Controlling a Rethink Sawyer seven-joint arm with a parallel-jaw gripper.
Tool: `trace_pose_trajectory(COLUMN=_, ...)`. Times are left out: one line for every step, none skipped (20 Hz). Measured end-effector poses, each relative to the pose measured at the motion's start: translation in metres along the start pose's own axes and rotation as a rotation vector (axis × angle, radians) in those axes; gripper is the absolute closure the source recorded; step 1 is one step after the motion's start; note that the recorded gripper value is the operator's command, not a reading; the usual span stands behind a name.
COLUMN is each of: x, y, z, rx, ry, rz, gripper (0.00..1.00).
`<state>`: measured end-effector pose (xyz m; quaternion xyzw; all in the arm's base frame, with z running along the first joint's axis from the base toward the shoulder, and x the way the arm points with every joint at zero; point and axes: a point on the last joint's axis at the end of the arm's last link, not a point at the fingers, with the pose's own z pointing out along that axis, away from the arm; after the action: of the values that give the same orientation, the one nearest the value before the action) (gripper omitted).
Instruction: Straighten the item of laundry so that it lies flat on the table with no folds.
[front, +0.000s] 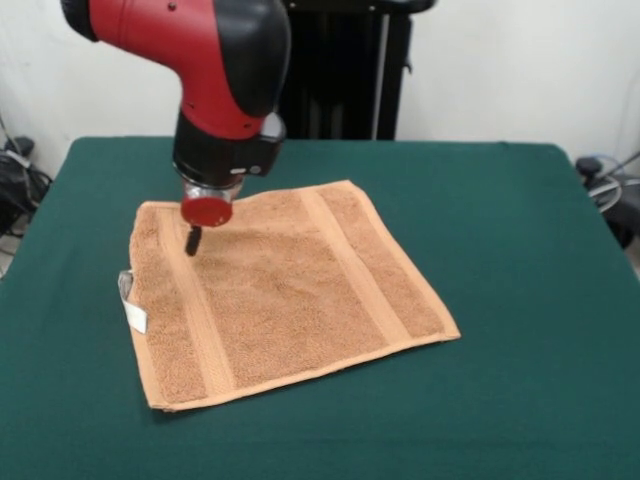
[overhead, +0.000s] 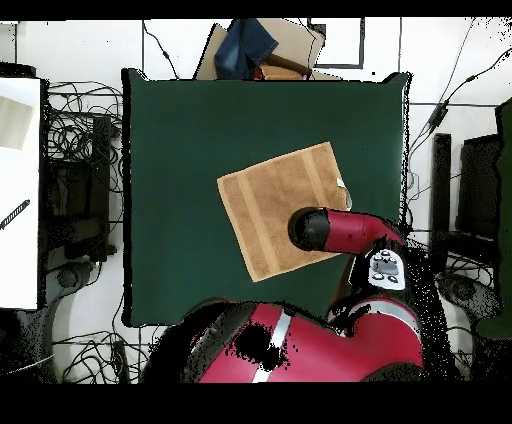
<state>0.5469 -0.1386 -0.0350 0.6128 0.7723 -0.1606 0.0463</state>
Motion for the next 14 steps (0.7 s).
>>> trace_pose_trajectory(x=0.003, y=0.002, z=-0.001, rx=-0.002, ry=0.000, rz=-0.004, gripper=0.00)
trace_pose_trajectory(x=0.005, y=0.003, z=-0.002, rx=-0.003, ry=-0.001, rz=-0.007, gripper=0.00)
trace_pose_trajectory(x=0.008, y=0.004, z=-0.003, rx=-0.005, ry=-0.001, rz=-0.010, gripper=0.00)
trace_pose_trajectory(x=0.011, y=0.006, z=-0.005, rx=-0.007, ry=-0.001, rz=-0.014, gripper=0.00)
trace_pose_trajectory(x=0.014, y=0.008, z=-0.006, rx=-0.009, ry=-0.002, rz=-0.019, gripper=0.00)
trace_pose_trajectory(x=0.016, y=0.009, z=-0.007, rx=-0.010, ry=-0.002, rz=-0.021, gripper=0.00)
trace_pose_trajectory(x=0.018, y=0.011, z=-0.008, rx=-0.012, ry=-0.001, rz=-0.023, gripper=0.00)
trace_pose_trajectory(x=0.020, y=0.011, z=-0.008, rx=-0.013, ry=-0.001, rz=-0.024, gripper=0.00)
trace_pose_trajectory(x=0.022, y=0.013, z=-0.009, rx=-0.014, ry=-0.001, rz=-0.025, gripper=0.00)
trace_pose_trajectory(x=0.024, y=0.014, z=-0.010, rx=-0.016, ry=0.000, rz=-0.026, gripper=0.00)
trace_pose_trajectory(x=0.025, y=0.015, z=-0.011, rx=-0.016, ry=0.000, rz=-0.027, gripper=0.00)
trace_pose_trajectory(x=0.027, y=0.016, z=-0.012, rx=-0.017, ry=0.000, rz=-0.029, gripper=0.00)
trace_pose_trajectory(x=0.028, y=0.016, z=-0.012, rx=-0.018, ry=0.000, rz=-0.030, gripper=0.00)
trace_pose_trajectory(x=0.029, y=0.017, z=-0.013, rx=-0.019, ry=0.001, rz=-0.030, gripper=0.00)
